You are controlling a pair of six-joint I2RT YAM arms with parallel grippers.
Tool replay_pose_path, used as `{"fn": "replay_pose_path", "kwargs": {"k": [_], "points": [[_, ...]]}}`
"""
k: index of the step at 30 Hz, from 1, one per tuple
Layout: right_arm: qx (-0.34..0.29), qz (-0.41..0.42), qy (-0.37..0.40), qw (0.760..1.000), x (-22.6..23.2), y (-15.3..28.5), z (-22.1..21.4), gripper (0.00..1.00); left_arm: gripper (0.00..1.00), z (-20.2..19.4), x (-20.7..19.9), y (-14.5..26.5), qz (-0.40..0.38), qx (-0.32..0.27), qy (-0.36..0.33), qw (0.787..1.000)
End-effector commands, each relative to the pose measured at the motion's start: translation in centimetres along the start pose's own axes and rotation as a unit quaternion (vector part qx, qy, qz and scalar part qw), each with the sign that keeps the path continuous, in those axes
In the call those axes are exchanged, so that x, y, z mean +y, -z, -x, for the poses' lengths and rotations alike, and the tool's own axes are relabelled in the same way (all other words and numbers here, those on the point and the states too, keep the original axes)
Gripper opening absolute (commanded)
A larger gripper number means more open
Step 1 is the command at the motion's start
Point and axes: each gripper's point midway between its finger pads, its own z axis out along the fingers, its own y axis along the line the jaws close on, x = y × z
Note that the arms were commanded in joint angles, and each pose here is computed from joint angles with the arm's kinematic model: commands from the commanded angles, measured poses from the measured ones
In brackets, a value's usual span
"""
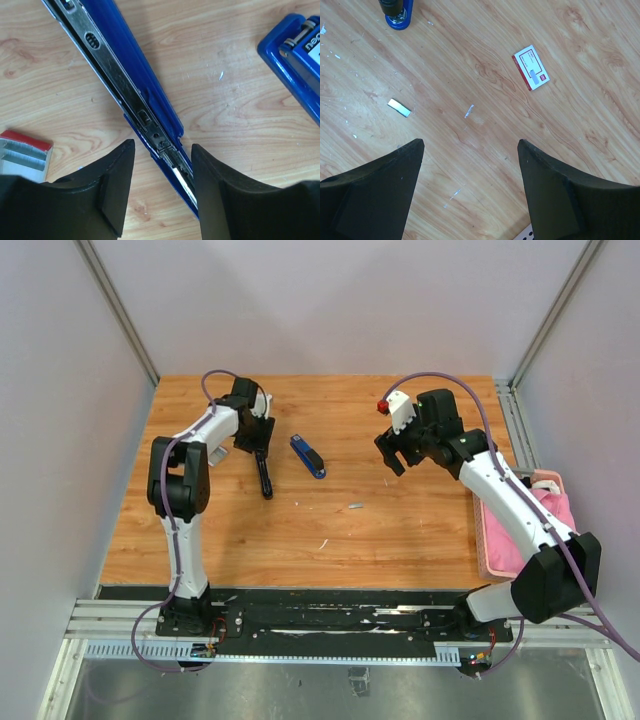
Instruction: Unload the staples from the stapler
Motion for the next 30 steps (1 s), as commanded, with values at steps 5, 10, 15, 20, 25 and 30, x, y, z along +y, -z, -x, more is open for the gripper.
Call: {"fn": "replay_pose_path", "kwargs": {"k": [5,10,15,20,25,30], "points": [[-0.014,0.003,-0.010,1.000,-0.1,0.1,0.3,0.77,0.47,1.5,0.2,-0.4,0.019,-0.006,-0.008,1.000],[-0.016,0.003,-0.011,1.000,-0.2,0.3,0.3,0.77,0.42,2.1,0.4,-0.7,0.025,-0.008,-0.010,1.000],[-0.017,0.003,-0.013,1.000,-0.2,0.3,0.3,0.77,0.37,2.5,0.6,-1.3,0.031,-0.007,-0.012,0.999],[-0.016,0.003,-0.014,1.000,-0.3,0.3,0.2,0.77,0.37,3.2,0.4,-1.9,0.031,-0.009,-0.011,0.999],[-0.012,0.000,-0.016,1.000,-0.6,0.1,-0.1,0.77,0.37,5.1,0.3,-2.7,0.034,-0.021,-0.007,0.999],[-0.005,-0.001,-0.019,1.000,-0.8,-0.2,-0.5,0.77,0.37,7.2,0.4,-4.1,0.036,-0.032,0.006,0.999]]}}
